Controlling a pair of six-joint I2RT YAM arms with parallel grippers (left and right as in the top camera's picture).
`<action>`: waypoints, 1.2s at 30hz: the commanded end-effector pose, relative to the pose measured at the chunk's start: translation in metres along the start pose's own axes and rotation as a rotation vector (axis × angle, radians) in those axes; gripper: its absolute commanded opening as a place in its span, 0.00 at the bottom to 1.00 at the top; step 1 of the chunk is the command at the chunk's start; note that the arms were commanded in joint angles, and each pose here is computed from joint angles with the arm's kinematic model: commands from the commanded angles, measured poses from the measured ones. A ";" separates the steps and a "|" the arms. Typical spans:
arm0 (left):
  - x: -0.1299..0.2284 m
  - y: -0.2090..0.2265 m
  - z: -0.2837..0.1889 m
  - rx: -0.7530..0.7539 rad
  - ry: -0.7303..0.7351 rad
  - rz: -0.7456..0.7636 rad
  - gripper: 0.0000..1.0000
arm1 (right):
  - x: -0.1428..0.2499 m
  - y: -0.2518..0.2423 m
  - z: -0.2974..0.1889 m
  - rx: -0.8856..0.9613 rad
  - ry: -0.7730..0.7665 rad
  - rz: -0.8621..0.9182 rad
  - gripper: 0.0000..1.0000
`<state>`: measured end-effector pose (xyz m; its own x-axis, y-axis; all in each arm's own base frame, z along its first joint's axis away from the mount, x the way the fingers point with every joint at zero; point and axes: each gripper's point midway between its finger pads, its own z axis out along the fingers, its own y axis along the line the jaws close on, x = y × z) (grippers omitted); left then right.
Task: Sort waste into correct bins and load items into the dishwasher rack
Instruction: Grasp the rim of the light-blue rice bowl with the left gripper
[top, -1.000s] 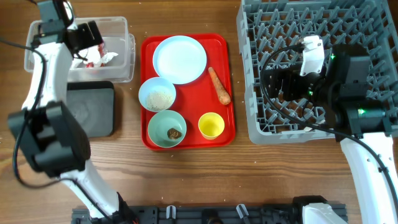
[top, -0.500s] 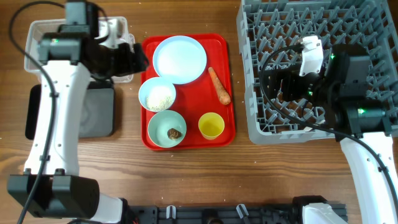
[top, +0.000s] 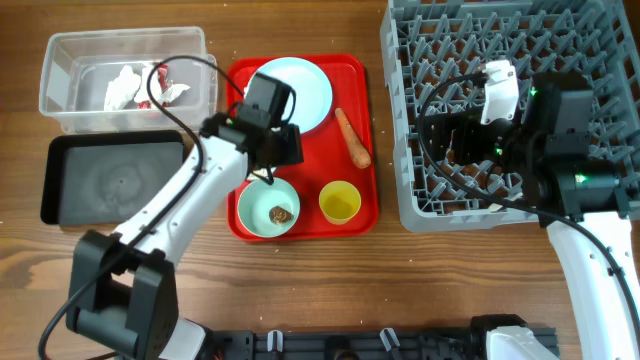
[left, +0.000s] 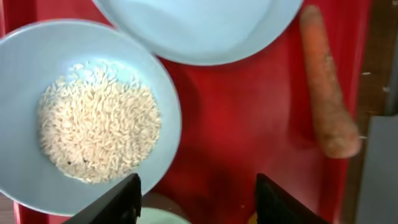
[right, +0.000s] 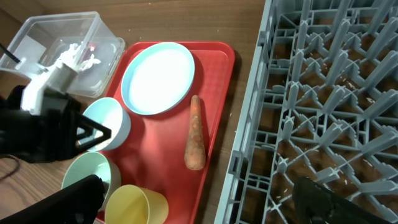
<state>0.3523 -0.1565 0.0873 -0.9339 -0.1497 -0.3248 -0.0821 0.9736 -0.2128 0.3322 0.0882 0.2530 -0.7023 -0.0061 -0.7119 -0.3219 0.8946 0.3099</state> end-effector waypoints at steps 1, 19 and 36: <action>0.008 0.015 0.020 -0.040 -0.027 -0.012 0.57 | -0.004 0.005 0.001 -0.023 -0.001 -0.007 1.00; -0.024 0.014 0.040 -0.041 -0.138 0.108 0.43 | -0.002 0.005 0.001 -0.023 0.006 0.004 1.00; 0.001 0.017 0.065 -0.117 0.253 0.130 0.18 | -0.002 0.005 0.001 -0.023 0.008 0.023 1.00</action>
<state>0.3751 -0.1453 0.0335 -0.9920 -0.0091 -0.1255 -0.0002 0.9975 -0.0710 0.3313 0.0881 0.2491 -0.7195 0.0073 -0.6945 -0.3052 0.8949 0.3256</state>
